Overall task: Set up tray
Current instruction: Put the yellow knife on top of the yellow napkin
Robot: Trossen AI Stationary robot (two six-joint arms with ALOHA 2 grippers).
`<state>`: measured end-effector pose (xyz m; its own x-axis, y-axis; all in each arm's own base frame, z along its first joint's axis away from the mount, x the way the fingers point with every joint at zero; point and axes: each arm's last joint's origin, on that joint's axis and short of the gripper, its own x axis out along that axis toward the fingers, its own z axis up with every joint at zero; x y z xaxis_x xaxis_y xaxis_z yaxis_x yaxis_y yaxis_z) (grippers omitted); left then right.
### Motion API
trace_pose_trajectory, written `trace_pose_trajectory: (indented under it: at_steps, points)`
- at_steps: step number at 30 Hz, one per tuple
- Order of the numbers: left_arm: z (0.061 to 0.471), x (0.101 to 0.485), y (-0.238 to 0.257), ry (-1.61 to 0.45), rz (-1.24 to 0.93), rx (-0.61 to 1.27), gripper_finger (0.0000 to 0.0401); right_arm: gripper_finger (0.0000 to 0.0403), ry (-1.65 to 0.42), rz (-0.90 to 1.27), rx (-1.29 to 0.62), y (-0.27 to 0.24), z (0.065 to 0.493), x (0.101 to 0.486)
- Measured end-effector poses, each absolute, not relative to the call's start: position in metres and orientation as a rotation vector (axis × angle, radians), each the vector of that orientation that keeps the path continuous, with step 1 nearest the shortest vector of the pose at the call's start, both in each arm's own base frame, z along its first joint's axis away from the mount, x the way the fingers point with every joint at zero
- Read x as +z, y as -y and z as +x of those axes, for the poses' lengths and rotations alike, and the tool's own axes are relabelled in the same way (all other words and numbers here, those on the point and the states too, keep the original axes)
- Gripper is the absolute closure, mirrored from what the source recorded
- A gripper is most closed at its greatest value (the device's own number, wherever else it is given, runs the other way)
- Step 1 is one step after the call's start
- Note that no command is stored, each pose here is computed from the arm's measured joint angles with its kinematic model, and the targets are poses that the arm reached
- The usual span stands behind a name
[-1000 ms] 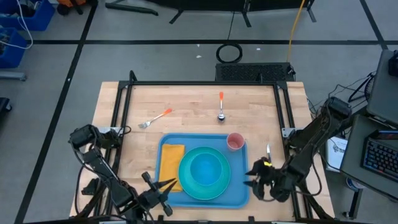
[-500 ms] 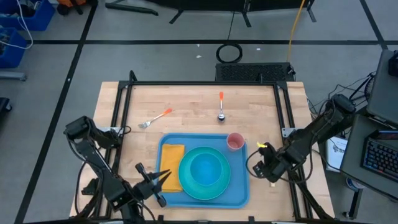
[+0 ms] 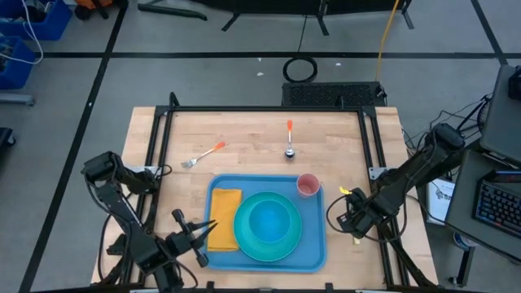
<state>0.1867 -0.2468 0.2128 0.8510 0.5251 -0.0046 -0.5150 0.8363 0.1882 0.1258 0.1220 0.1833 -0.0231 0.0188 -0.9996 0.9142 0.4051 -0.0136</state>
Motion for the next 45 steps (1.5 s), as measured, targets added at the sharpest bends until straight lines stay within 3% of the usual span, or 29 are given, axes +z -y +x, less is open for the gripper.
trace_pose_trajectory:
  at_steps: [8,23,30,39,45]
  points:
    - [0.175,0.183,0.229,-0.027,0.105,0.551,0.0354,0.0206,-1.417,0.968,-0.840,-0.121,0.121,0.154]
    - [0.176,0.183,0.229,-0.024,0.097,0.556,0.0354,0.0240,-1.437,0.994,-0.842,-0.115,0.115,0.136]
    - [0.176,0.183,0.228,-0.024,0.092,0.557,0.0354,0.0279,-1.437,0.988,-0.843,-0.115,0.114,0.136]
    - [0.176,0.183,0.228,-0.028,0.102,0.556,0.0354,0.0365,-1.438,0.966,-0.820,-0.115,0.115,0.136]
    - [0.176,0.182,0.227,-0.030,0.111,0.558,0.0354,0.0370,-1.421,0.956,-0.816,-0.115,0.115,0.135]
